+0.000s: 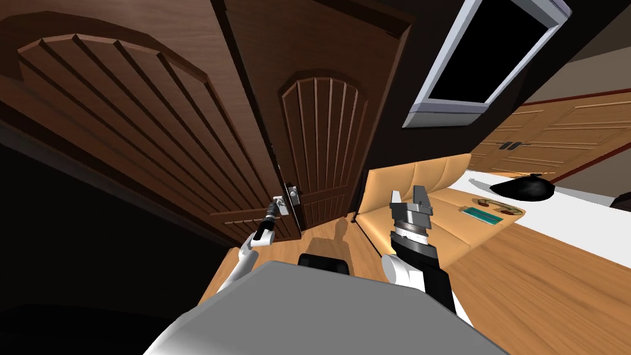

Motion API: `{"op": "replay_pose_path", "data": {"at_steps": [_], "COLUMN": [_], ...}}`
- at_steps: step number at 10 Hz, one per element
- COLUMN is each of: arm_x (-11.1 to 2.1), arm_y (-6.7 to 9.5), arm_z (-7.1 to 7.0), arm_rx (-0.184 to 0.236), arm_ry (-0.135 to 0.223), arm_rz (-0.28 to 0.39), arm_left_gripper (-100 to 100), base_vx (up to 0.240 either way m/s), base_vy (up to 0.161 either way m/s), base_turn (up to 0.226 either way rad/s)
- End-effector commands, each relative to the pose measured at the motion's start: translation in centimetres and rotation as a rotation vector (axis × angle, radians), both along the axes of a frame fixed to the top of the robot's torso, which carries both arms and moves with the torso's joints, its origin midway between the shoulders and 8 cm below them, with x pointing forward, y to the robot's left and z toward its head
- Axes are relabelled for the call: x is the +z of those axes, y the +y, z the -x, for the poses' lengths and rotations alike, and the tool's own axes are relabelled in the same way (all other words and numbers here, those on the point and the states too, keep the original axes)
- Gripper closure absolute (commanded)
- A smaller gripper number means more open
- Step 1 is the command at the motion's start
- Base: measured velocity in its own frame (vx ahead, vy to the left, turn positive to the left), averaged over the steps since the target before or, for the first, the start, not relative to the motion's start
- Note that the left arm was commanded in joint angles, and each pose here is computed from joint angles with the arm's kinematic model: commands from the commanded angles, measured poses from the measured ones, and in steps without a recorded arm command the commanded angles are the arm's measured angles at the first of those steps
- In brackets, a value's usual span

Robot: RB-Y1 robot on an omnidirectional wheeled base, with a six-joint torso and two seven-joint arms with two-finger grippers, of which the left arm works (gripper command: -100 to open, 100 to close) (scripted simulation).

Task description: Pull the door open

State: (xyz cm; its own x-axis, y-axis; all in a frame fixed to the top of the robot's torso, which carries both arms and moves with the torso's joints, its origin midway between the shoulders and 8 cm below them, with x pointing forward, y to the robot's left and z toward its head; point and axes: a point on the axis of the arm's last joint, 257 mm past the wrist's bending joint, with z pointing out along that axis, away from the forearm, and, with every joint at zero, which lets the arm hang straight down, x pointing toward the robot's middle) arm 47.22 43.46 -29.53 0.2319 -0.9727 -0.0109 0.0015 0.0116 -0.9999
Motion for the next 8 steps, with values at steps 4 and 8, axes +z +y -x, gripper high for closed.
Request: {"op": "replay_pose_path", "data": {"at_steps": [4, 8], "arm_x": [-0.36, -1.01], "arm_y": [0.05, 0.17], "arm_z": [0.19, 0.95], "arm_rx": [0.002, -0.007], "arm_ry": [0.008, 0.024], "arm_rz": [0.001, -0.001], "arm_left_gripper": [100, 100], "base_vx": [-0.025, -0.128], "base_vy": [0.005, 0.039], "base_turn": [-0.008, -0.031]}}
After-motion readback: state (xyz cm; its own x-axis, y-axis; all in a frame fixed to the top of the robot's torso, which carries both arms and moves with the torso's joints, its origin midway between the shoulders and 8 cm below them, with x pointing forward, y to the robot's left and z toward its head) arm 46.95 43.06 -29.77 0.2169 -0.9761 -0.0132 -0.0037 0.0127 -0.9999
